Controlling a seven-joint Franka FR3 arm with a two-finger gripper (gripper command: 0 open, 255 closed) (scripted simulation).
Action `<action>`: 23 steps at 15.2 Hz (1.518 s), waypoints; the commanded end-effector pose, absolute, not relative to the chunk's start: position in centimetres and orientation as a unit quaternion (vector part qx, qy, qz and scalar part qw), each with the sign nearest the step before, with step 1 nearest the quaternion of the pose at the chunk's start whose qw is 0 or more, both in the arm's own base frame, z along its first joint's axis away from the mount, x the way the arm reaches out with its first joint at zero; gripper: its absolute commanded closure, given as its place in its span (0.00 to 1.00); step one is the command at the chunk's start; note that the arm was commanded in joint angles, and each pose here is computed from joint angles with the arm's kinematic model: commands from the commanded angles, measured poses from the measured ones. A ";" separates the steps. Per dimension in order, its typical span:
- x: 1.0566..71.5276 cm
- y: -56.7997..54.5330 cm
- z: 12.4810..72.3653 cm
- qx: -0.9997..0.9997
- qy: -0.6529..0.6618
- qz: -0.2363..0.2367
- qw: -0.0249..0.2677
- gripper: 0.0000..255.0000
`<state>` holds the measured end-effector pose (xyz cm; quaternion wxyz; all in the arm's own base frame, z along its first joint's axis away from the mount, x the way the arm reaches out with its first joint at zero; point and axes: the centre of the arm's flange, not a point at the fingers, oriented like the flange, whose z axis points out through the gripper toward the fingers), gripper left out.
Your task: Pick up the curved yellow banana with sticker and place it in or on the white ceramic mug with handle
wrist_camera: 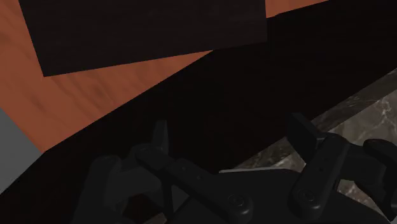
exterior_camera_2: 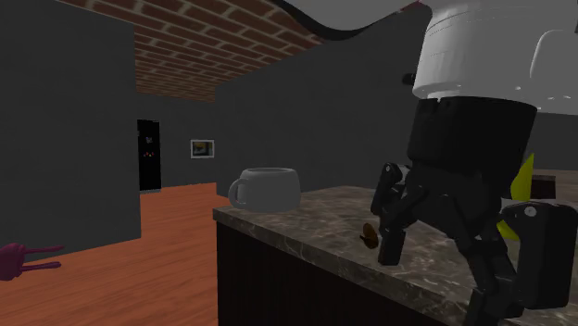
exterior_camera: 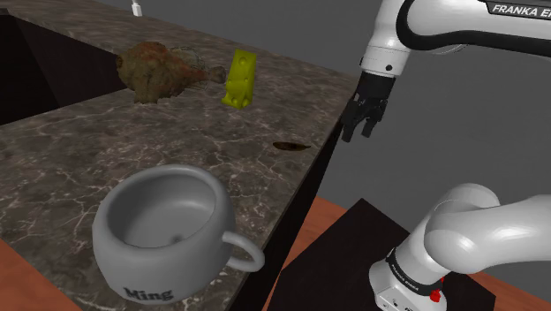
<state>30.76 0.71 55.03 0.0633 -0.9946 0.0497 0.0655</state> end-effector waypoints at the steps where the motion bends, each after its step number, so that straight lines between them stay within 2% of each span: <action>1: 30.8 0.7 55.0 -0.995 0.050 0.065 0.063 0.00; 13: 35.6 13.5 57.7 -0.974 -0.205 0.000 0.092 0.00; 23: 35.4 14.2 53.8 -0.974 -0.205 0.000 0.092 0.00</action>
